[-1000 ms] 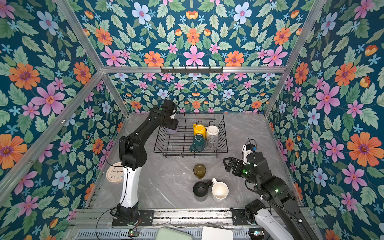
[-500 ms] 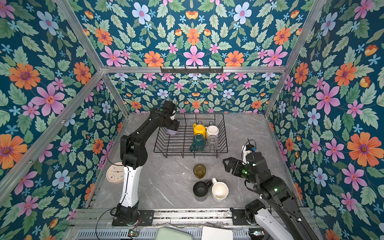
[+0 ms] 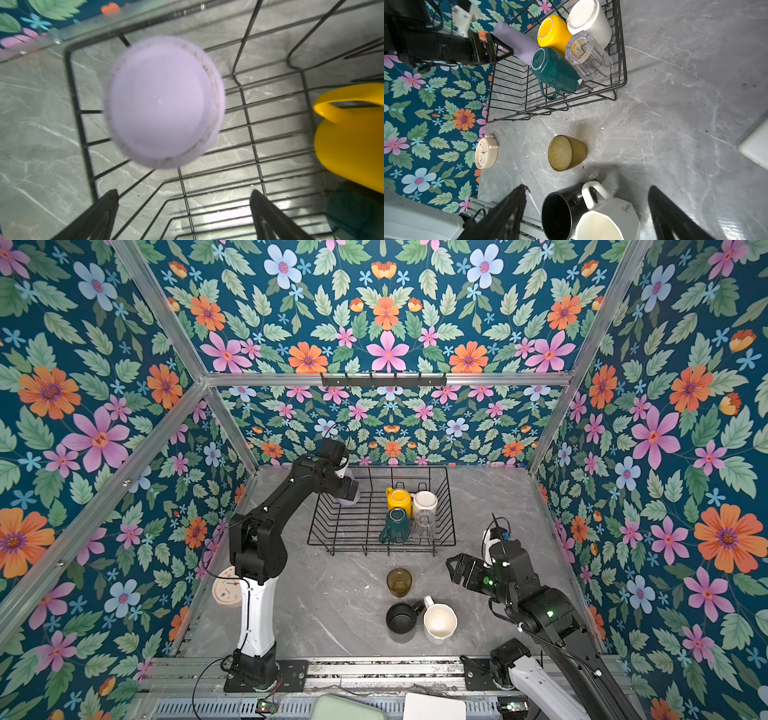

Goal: Load the cups into the dish rack
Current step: 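Lower the lavender cup upside down into the rack's far corner with the left gripper, then open the left gripper and lift it while the right gripper lowers onto the white mug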

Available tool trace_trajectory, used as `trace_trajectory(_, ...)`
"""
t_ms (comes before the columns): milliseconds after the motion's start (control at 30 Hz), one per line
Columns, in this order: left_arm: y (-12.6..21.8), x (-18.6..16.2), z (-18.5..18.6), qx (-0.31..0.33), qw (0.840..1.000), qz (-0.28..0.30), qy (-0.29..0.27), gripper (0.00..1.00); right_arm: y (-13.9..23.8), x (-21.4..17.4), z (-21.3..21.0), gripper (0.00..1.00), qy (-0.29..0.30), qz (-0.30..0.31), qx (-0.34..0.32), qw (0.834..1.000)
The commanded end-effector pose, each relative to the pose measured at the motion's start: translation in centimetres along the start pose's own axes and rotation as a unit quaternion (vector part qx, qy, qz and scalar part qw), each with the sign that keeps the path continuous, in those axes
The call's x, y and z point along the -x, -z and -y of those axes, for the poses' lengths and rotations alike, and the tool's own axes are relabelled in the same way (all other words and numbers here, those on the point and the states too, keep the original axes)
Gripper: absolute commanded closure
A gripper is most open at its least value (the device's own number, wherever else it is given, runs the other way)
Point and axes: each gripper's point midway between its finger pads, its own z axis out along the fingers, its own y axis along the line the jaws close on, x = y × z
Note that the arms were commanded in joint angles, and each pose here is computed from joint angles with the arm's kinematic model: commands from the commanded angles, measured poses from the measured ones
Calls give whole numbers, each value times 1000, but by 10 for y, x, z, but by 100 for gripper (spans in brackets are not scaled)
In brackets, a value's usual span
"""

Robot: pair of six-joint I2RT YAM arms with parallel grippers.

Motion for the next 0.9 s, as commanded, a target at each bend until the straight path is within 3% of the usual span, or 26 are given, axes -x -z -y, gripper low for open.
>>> trace_trajectory(0, 30, 27, 3, -18, 997, 71, 20, 0, -1, -9, 6, 16, 11, -29, -22, 999)
trace_trajectory(200, 106, 49, -5, -28, 977, 204, 56, 0, 0, -31, 17, 26, 44, -68, -73, 994)
trace_trajectory(467, 189, 41, -19, -36, 930, 349, 106, 0, 0, -81, 35, 38, 71, -133, -130, 980)
trace_trajectory(633, 221, 28, -27, -40, 906, 400, 131, 0, -5, -108, 42, 41, 83, -162, -168, 969)
trace_trajectory(867, 244, 17, -31, -45, 892, 424, 149, 0, -27, -136, 44, 51, 44, -189, -159, 968)
